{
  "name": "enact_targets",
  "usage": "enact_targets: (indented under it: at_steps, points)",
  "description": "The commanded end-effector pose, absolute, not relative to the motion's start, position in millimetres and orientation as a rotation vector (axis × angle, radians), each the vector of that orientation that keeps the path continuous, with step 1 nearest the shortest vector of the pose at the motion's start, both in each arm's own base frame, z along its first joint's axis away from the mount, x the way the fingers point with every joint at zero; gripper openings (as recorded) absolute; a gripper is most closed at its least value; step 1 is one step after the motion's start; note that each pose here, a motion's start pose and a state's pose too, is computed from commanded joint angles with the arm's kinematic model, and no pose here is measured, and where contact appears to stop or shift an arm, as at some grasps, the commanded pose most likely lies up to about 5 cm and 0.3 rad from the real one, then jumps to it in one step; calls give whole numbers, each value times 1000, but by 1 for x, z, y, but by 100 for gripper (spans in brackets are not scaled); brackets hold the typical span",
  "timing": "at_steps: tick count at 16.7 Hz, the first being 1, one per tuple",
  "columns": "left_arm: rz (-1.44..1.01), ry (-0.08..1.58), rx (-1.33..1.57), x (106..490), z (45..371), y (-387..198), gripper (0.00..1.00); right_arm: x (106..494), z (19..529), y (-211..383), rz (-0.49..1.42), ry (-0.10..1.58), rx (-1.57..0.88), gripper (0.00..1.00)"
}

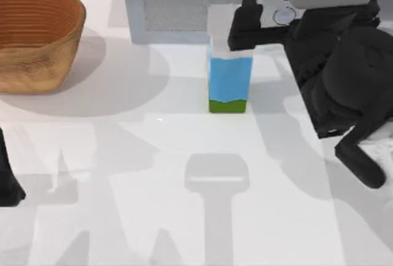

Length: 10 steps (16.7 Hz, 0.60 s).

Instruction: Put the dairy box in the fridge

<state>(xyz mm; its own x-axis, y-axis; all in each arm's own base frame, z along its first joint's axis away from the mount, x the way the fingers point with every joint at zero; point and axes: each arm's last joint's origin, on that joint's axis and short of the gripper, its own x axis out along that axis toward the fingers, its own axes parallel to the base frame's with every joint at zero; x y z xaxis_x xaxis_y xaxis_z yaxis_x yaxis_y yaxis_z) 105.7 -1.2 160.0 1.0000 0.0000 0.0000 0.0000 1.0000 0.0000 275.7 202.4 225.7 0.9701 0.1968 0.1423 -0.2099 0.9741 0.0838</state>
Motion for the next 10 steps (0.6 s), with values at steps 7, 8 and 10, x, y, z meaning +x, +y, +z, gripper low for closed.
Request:
enact_targets:
  at_steps: [7,8,10]
  points:
    - [0,0,0,106,160,-1,100,296,170,250,147,-67,110,100]
    - [0,0,0,106,160,-1,100,298,161,256,137,-58,110,100]
    - [0,0,0,106,160,-1,100,303,140,267,105,-32,105,100]
